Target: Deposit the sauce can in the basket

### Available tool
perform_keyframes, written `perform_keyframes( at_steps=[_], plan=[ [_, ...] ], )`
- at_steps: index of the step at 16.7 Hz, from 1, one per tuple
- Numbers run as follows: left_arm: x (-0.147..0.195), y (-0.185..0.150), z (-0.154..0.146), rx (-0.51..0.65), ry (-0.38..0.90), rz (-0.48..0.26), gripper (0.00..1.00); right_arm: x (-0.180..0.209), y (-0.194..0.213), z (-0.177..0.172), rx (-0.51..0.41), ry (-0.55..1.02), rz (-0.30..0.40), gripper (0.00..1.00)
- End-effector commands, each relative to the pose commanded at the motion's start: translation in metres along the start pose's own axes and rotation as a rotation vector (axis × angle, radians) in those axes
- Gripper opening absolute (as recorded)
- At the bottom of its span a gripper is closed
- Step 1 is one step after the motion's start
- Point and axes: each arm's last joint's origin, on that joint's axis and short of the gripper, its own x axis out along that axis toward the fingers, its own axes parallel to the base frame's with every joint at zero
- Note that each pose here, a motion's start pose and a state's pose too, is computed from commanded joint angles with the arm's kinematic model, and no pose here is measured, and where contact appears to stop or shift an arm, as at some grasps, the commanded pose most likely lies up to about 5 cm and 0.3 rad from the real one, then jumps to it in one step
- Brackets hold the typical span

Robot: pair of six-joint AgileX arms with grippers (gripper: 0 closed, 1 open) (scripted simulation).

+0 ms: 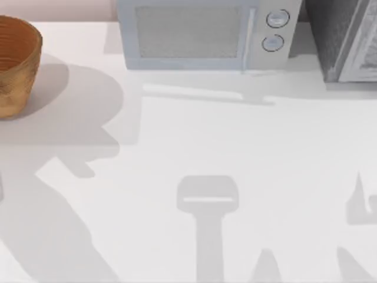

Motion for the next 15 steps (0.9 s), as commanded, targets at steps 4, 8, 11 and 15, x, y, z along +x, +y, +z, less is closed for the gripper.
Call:
perform_keyframes(
  at_steps=[4, 8, 11, 15],
  plan=[
    [0.009, 0.001, -0.001, 0.011, 0.0, -0.003, 0.0, 0.0, 0.0, 0.0, 0.0, 0.0, 0.0, 1.0],
    [0.028, 0.002, -0.009, 0.007, 0.003, -0.004, 0.0, 0.0, 0.0, 0.0, 0.0, 0.0, 0.0, 1.0],
    [0.047, 0.001, -0.013, 0.016, 0.0, -0.006, 0.0, 0.0, 0.0, 0.0, 0.0, 0.0, 0.0, 1.0],
    [0.059, 0.0, -0.019, 0.002, -0.001, 0.002, 0.0, 0.0, 0.0, 0.0, 0.0, 0.0, 0.0, 1.0]
  ],
)
